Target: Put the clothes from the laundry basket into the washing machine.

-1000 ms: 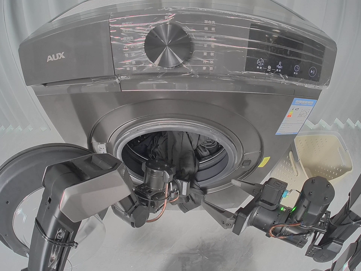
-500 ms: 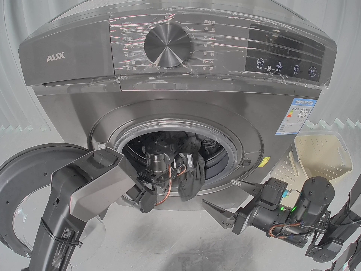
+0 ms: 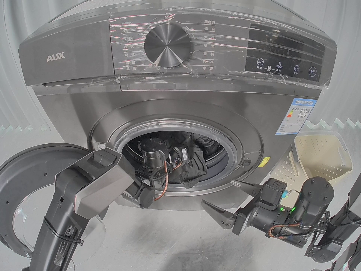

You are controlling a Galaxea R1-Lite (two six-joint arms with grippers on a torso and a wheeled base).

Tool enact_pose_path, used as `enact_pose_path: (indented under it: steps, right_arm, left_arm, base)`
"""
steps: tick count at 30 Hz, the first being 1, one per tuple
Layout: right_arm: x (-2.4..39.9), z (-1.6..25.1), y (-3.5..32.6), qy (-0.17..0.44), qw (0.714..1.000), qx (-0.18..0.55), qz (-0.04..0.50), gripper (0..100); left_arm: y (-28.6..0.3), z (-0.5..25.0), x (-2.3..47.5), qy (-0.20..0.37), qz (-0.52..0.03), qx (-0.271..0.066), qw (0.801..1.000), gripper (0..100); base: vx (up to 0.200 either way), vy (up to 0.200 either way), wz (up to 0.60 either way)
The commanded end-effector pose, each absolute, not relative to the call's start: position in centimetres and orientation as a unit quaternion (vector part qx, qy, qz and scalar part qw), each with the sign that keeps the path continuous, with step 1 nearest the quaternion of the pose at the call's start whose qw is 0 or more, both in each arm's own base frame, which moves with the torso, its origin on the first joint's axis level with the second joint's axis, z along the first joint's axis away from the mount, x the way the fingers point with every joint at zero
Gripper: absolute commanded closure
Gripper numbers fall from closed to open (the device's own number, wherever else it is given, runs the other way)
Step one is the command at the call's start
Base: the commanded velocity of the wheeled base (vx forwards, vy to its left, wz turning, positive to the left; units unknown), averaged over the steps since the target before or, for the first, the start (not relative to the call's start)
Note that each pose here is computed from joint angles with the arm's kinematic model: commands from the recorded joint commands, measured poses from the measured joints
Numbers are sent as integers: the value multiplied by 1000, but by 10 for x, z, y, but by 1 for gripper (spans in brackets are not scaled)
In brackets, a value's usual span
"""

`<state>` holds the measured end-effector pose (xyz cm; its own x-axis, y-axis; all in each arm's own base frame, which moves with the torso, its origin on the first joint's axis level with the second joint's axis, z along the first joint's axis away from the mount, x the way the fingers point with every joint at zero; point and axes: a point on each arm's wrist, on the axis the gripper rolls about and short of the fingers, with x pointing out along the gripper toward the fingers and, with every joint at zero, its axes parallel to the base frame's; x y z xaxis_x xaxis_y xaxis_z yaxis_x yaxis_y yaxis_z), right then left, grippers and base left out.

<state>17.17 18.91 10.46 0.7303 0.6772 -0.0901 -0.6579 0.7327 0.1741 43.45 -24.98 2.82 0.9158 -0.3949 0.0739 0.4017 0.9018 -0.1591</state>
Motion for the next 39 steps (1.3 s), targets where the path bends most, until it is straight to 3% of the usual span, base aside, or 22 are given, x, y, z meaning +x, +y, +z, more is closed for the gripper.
enact_pose_path:
  steps: [1,9,24,25,39]
  right_arm:
    - [172,105,189,71,928,65,360,0]
    - [171,105,189,70,928,65,360,0]
    - [172,105,189,69,928,66,360,0]
    - [172,105,189,69,928,66,360,0]
    - [172,105,190,68,928,66,361,0]
  left_arm:
    - [-250,29,416,11,-222,-75,972,0]
    - [-253,25,397,37,-239,-65,968,0]
    - [-247,-10,385,100,-244,-26,964,0]
    - [-248,-10,384,101,-246,-26,964,100]
    - [-253,13,426,40,-207,-48,976,100]
  base:
    - [0,0,0]
    - [0,0,0]
    - [0,0,0]
    - [0,0,0]
    - [0,0,0]
